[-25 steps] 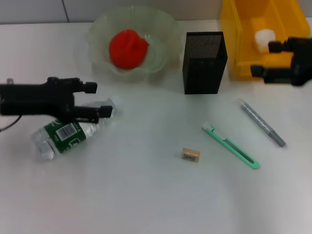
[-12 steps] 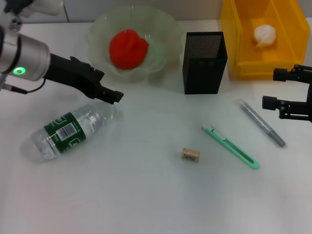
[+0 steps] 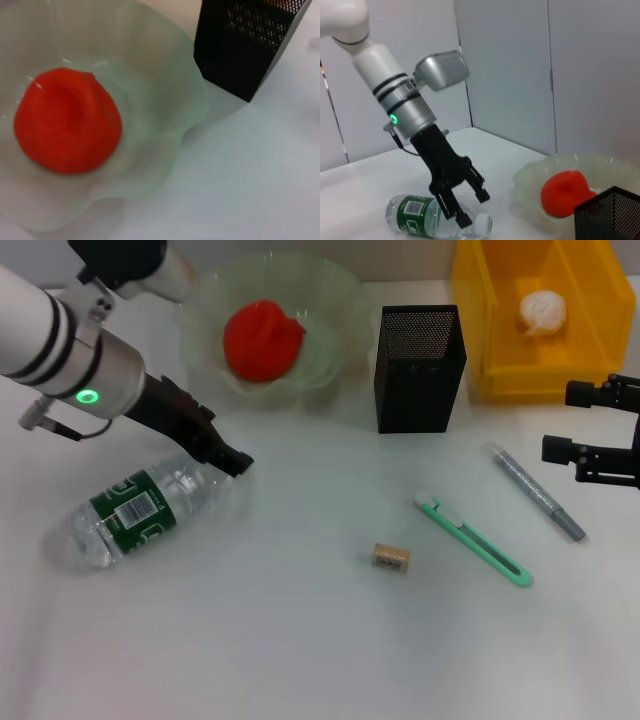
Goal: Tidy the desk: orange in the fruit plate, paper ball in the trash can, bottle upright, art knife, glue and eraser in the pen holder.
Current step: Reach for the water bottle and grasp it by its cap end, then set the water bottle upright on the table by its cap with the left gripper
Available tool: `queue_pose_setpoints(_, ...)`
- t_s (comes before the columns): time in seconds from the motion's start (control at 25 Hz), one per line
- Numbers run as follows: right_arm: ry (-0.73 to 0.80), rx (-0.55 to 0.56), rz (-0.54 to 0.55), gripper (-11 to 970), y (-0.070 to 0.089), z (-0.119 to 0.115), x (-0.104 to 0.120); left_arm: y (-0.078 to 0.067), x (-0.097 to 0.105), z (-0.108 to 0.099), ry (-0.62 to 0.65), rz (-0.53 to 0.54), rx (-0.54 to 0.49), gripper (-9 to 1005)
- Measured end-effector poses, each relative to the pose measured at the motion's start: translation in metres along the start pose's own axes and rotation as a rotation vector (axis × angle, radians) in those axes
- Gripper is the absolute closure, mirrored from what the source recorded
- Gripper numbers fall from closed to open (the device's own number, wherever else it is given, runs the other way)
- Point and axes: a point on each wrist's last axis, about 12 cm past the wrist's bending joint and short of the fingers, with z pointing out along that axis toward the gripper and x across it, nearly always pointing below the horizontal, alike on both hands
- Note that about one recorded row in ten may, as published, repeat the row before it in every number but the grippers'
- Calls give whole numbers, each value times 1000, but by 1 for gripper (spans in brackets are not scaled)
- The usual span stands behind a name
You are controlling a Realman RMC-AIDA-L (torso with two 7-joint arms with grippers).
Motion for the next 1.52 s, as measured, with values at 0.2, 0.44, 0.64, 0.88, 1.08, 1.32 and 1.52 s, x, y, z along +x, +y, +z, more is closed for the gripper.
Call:
queue_pose_setpoints(0.2,-3,-6,-8,181,-1,2,-3,-2,-1,13,27,2,9,163)
queue_pose_setpoints(0.44,-4,-7,-10,180,-2,3,-4,-3,-1,22,44,14,-2,193)
queue_pose_setpoints(0.64,-4,-7,-11,182,-2,3,-4,-8,-3,29,61,40,-11,219)
queue_pose_setpoints(0.88,-5,-3,-7,181,-2,4,-3,-7,-2,32,71,32,-24,250)
queue_pose_setpoints(1.08,-8,-2,6,182,-2,5,0,-7,-1,32,73,36,-26,376)
queue_pose_setpoints(1.32,-17,5,10,181,-3,3,-1,-8,-1,33,77,43,-30,511)
queue_pose_setpoints(1.52,-23,9,8,180,-4,3,-2,-7,-4,29,31,47,-51,544)
